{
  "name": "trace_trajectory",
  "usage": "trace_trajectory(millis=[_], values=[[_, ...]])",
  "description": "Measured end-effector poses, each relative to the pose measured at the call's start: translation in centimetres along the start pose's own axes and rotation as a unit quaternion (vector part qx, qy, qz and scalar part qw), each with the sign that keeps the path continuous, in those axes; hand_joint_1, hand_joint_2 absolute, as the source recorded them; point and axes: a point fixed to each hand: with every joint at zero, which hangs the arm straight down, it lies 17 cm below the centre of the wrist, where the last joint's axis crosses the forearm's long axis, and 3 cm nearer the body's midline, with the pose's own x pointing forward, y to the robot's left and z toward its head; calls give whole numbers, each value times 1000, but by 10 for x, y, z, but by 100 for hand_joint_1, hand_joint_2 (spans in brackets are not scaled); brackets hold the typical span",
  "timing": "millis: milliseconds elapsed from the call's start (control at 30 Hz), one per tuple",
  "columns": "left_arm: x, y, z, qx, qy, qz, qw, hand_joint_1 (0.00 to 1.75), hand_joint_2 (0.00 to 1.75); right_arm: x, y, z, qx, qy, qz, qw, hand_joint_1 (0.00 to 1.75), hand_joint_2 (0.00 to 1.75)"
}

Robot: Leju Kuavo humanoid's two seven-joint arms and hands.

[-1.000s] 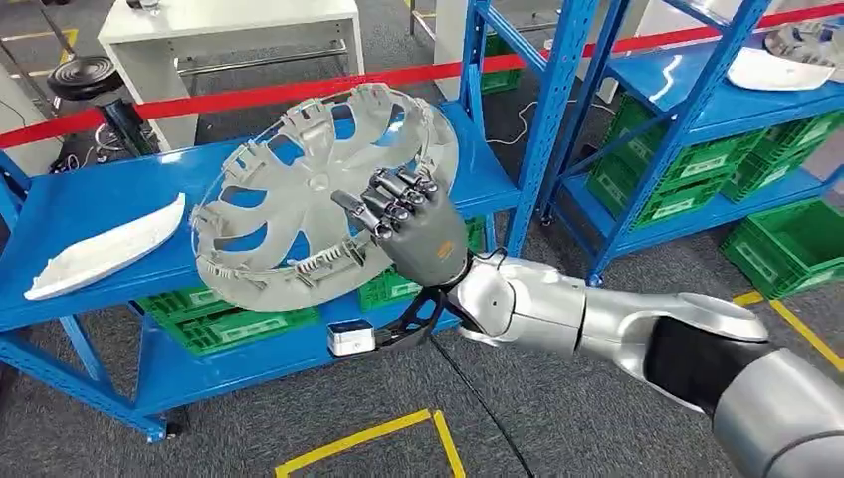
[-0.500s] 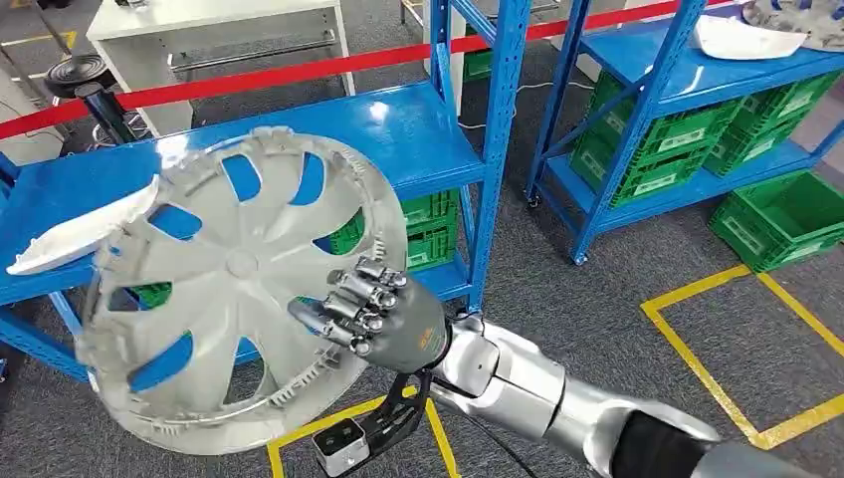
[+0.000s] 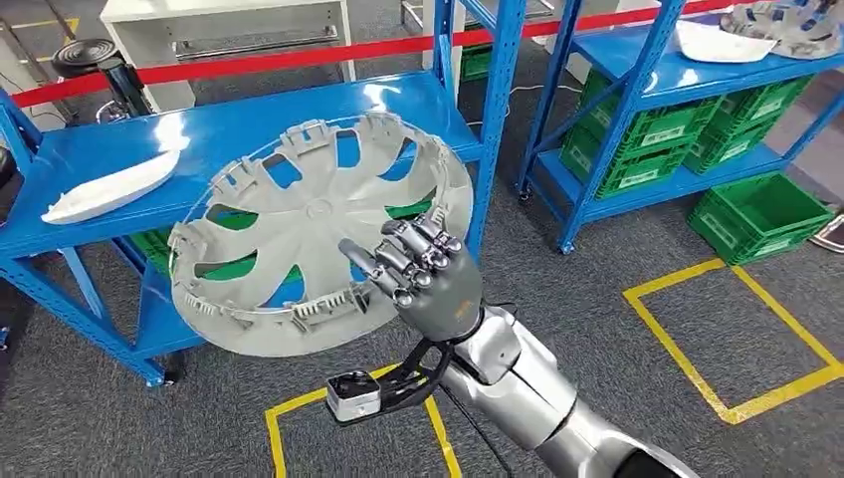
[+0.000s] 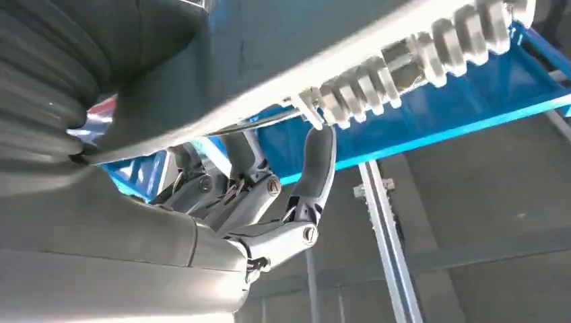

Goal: Take the parts from the cabinet and place them on the table.

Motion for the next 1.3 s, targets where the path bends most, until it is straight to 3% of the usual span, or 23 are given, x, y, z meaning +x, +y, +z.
trace_trajectory(millis=[867,1300], values=[[2,-1,0,-4,-4,0,1000,0,0,-17,-2,-10,-9,18,12,1000,175,175],[2,-11,3,-24,-5,-12,1000,0,0,1,30,18,44,32,-18,998,175,175]])
